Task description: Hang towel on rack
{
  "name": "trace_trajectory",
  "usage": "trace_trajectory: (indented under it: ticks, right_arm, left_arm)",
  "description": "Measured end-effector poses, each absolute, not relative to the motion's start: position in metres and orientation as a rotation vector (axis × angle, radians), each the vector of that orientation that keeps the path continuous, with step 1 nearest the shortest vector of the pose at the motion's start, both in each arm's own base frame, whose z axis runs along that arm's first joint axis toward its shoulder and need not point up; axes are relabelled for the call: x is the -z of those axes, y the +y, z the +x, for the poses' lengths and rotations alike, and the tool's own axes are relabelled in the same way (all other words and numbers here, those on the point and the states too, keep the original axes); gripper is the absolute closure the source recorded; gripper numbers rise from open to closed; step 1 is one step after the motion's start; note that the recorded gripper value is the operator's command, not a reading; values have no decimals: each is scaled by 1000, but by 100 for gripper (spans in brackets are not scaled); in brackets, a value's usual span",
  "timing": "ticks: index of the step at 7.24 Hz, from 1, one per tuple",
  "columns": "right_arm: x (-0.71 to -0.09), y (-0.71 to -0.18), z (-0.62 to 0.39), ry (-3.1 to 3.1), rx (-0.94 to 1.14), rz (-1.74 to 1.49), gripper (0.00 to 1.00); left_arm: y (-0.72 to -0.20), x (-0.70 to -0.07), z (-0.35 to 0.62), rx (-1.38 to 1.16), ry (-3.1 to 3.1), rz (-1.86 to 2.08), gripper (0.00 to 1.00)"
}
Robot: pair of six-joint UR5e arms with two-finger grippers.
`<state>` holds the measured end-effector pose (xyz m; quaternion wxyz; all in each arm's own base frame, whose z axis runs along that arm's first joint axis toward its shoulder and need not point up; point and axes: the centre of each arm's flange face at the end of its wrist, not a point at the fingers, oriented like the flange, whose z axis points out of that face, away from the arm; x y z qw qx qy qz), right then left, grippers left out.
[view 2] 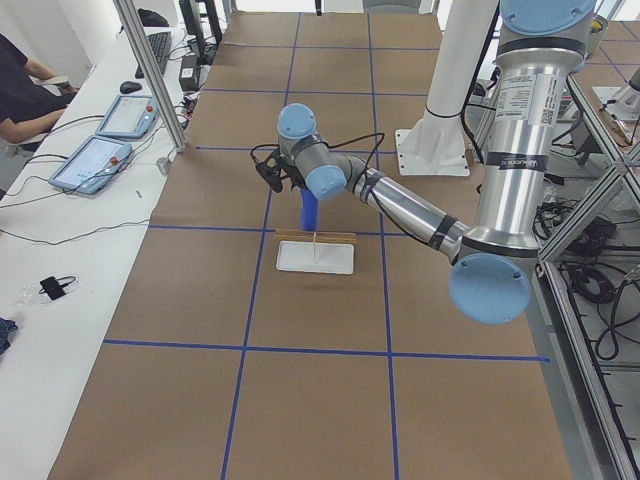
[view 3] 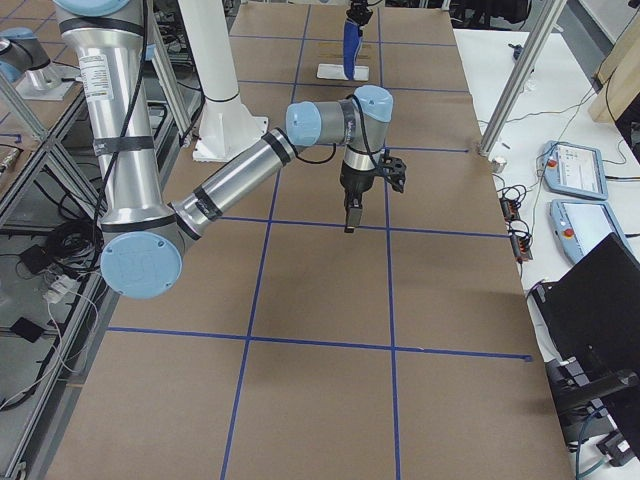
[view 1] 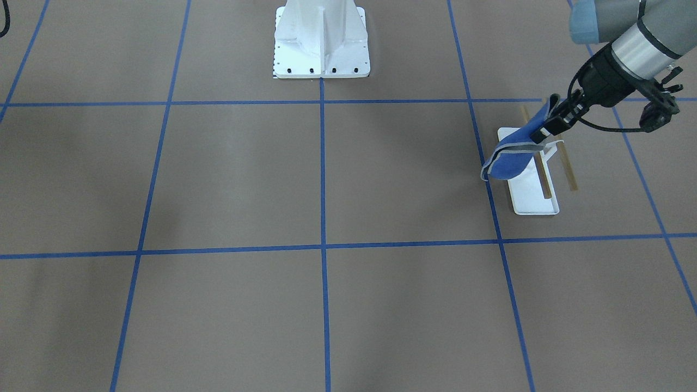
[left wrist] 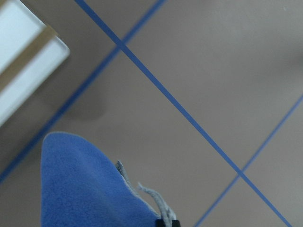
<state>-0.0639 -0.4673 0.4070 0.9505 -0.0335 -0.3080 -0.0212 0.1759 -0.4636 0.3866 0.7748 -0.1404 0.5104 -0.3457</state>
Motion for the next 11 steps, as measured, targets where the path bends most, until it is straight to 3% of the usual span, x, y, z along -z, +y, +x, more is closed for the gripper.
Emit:
trace_trajectory:
  ticks: [3, 7, 8, 9, 11]
  right_arm:
    - [-412, -471, -51, -682, 11, -88, 0]
    - [-412, -473, -40, -744, -23, -102, 0]
    - [-412, -473, -38, -750, -27, -104, 0]
    - [-412, -474, -37, -759, -32, -106, 0]
    - [-412, -475, -34, -770, -39, -107, 0]
  left_arm:
    - [-437, -465, 129, 766, 988, -220, 100]
    - [-420, -513, 111, 737, 905, -189, 100]
    - [-423, -520, 112, 740, 892, -187, 26]
    - [-428, -525, 115, 739, 884, -186, 2]
    - [-438, -531, 120, 717, 876, -173, 1]
